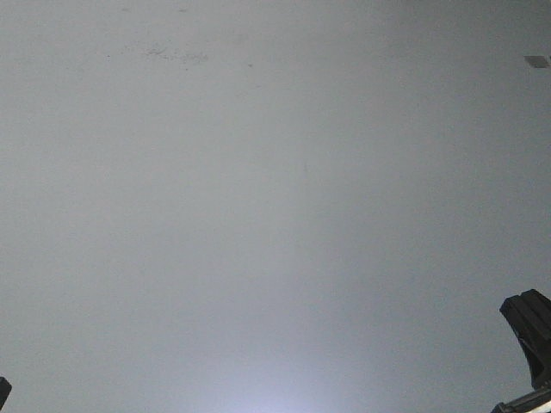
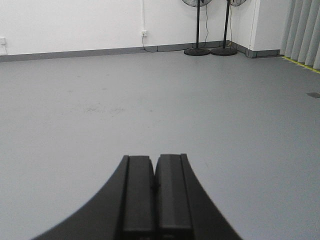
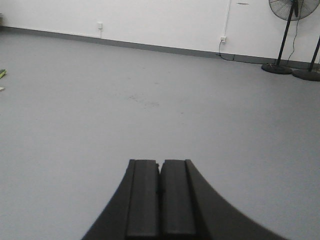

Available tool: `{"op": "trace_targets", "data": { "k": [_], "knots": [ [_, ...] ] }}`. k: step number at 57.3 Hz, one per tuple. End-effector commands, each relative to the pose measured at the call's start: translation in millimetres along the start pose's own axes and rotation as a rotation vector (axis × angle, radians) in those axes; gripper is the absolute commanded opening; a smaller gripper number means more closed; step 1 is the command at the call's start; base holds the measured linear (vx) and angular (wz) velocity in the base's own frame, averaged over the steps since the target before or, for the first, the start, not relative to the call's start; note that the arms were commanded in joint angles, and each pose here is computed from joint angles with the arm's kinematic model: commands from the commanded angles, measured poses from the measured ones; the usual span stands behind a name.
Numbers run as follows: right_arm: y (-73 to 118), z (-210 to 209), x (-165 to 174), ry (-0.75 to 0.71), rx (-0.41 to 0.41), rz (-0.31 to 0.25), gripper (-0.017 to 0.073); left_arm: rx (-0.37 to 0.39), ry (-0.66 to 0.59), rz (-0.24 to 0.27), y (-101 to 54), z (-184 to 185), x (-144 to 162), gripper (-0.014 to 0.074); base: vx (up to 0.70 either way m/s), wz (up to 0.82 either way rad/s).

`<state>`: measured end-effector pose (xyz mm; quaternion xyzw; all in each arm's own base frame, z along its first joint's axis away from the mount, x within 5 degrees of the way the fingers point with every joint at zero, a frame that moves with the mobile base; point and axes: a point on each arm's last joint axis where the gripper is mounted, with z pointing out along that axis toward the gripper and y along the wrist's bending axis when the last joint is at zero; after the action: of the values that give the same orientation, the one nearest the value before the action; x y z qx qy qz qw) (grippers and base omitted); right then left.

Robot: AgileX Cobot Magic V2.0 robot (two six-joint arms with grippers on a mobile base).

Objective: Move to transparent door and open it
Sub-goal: 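Turn the base away from the wall toward the glass door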

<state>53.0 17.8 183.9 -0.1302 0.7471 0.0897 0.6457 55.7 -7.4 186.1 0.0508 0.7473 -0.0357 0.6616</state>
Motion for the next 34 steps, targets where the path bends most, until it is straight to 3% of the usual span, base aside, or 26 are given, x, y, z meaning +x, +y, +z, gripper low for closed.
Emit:
{"op": "trace_targets", "data": {
  "k": [1,34],
  "knots": [
    [-1.1,0.6,-5.7,-0.069,0.013,-0.008,-0.0006,-0.003,-0.088,-0.008,0.4,-0.3,-3.8,0.0,0.0,0.0],
    [-1.1,0.6,-5.7,-0.069,0.013,-0.008,-0.0006,-0.004,-0.089,-0.001,0.5,-0.3,-3.9,0.0,0.0,0.0]
  ]
}}
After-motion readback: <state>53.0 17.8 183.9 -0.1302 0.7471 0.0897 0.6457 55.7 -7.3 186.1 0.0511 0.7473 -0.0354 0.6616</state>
